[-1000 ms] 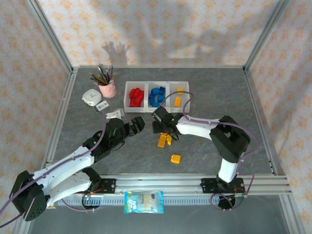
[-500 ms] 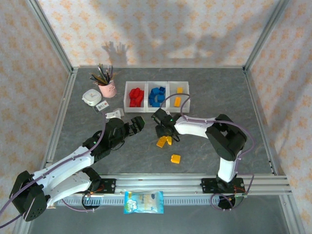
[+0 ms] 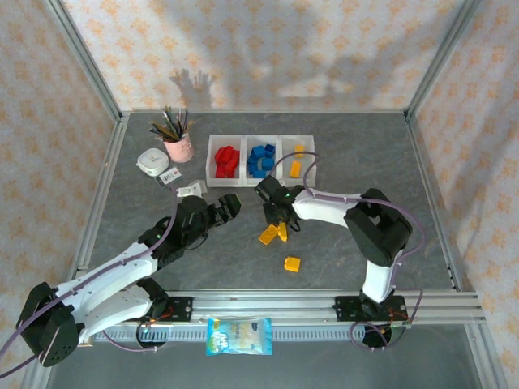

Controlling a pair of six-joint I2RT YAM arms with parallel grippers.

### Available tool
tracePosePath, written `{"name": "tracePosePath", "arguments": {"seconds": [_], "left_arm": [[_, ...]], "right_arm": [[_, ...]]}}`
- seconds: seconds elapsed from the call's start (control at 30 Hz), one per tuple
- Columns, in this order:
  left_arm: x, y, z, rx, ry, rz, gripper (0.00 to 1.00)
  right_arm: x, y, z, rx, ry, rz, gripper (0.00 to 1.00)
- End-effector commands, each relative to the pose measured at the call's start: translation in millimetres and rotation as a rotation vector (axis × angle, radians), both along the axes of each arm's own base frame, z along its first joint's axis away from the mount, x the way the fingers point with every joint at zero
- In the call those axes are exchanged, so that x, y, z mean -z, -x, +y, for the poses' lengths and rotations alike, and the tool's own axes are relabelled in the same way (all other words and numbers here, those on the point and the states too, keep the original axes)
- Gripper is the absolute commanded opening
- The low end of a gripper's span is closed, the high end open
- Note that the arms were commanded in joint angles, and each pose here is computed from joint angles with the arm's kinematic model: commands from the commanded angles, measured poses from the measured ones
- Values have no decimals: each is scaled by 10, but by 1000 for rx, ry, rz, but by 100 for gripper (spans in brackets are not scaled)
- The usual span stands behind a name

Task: Sort the legos into containers by color
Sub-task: Pick up the lego from the center of the table, then place the lego in the container.

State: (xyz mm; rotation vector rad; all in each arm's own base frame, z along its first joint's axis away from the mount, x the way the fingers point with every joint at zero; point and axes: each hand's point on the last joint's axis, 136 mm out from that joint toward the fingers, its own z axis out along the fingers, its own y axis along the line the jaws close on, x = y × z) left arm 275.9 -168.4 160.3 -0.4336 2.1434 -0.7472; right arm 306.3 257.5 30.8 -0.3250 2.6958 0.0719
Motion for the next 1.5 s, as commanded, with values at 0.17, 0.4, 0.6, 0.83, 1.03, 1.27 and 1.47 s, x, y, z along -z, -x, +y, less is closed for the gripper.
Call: {"name": "tracePosePath", "arguments": {"seconds": [0.17,0.4,0.6,0.83,1.03,1.27,1.47], "left_arm": [[-217,-147,-138,44,-4,-37,99],[-317,-312,-364,113,-19,-46,99],[-357,-479,-529,148,-39,-47,99],[-385,-609,-617,160,-42,-56,99],[-384,-650,-632,163,-45,-51,99],[-429,-643,-608,159,-41,-57,99],[-445,-553,-540,151,-27,-64,99]], "right_arm": [[-858,-441,-175,106,-102,-166,43],[-1154,-1051,-577,257,-112,-270,44],[-1084,-1547,-720,334,-82,-295,43],[-863,-1977,-806,380,-52,-289,46],[-958,-2070,-770,375,-61,-315,57],[-1232,-1914,-760,354,-119,-339,64],[-1240,-1538,-619,290,-132,-317,67]]}}
